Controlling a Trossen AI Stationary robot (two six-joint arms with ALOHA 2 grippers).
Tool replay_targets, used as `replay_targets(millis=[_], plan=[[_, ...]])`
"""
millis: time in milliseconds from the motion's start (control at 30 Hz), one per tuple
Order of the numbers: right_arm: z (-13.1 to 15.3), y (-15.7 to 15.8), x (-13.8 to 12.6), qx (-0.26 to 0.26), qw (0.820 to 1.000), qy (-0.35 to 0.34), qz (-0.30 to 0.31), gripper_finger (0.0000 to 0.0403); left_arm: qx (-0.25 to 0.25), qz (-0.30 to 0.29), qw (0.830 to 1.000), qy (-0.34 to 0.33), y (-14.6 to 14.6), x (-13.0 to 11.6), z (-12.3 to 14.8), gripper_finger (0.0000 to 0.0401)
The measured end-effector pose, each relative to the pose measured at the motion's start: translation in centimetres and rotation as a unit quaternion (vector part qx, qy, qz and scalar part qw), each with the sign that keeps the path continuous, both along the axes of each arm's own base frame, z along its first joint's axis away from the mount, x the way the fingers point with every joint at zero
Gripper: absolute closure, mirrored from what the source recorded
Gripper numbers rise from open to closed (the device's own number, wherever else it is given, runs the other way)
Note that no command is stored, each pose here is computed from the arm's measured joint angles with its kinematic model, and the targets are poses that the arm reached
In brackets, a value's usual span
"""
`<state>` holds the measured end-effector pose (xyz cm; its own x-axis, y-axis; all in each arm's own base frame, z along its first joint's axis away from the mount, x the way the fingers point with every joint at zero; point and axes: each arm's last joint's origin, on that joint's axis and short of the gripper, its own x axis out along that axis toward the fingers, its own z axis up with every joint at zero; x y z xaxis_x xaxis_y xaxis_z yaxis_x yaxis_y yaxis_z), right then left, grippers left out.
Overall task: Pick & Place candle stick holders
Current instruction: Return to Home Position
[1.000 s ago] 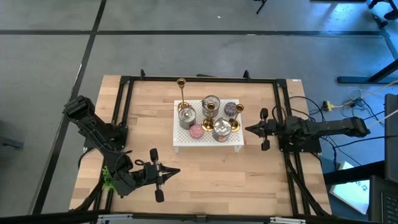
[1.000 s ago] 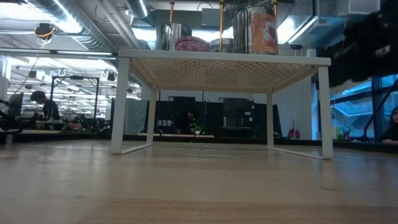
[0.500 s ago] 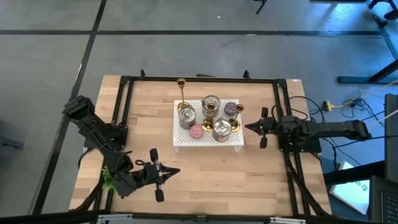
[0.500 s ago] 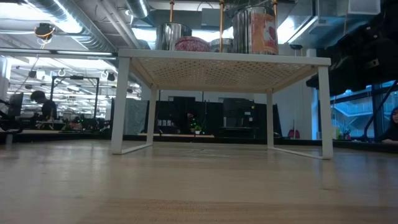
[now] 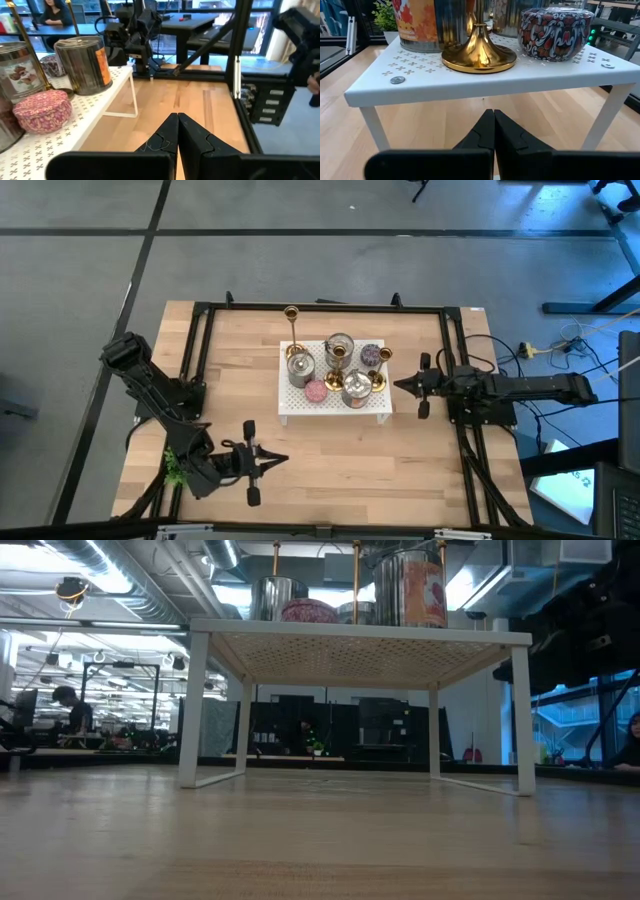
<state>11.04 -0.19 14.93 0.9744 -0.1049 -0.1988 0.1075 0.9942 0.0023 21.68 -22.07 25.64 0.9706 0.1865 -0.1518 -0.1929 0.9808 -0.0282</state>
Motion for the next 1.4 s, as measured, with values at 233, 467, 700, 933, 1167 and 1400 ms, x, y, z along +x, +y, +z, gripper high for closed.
replay_targets(millis=[233,467,700,933,1167,1400], plan=[[0.0,0.0,0.0,0.0,1.0,0.0,0.0,0.0403,0.015,-0.01,1.0,0.021,0.5,0.4,-0.4,0.04],[0.0,0.0,0.0,0.034,0.999,-0.004,-0.006,0.0403,-0.02,-0.044,0.999,0.014,2.7,1.9,-2.1,0.0399],[0.0,0.0,0.0,0.035,0.999,-0.004,-0.007,0.0403,-0.012,-0.086,0.996,-0.015,4.7,2.4,-1.5,0.0399],[0.0,0.0,0.0,0.034,0.999,-0.004,-0.007,0.0403,0.03,-0.103,0.994,-0.014,6.0,1.3,0.6,0.0399],[0.0,0.0,0.0,0.035,0.999,-0.004,-0.007,0.0402,0.038,-0.131,0.99,-0.034,7.9,-1.3,0.8,0.04],[0.0,0.0,0.0,0.034,0.999,-0.004,-0.007,0.0402,0.003,-0.154,0.982,-0.112,10.9,-5.2,-2.1,0.04]])
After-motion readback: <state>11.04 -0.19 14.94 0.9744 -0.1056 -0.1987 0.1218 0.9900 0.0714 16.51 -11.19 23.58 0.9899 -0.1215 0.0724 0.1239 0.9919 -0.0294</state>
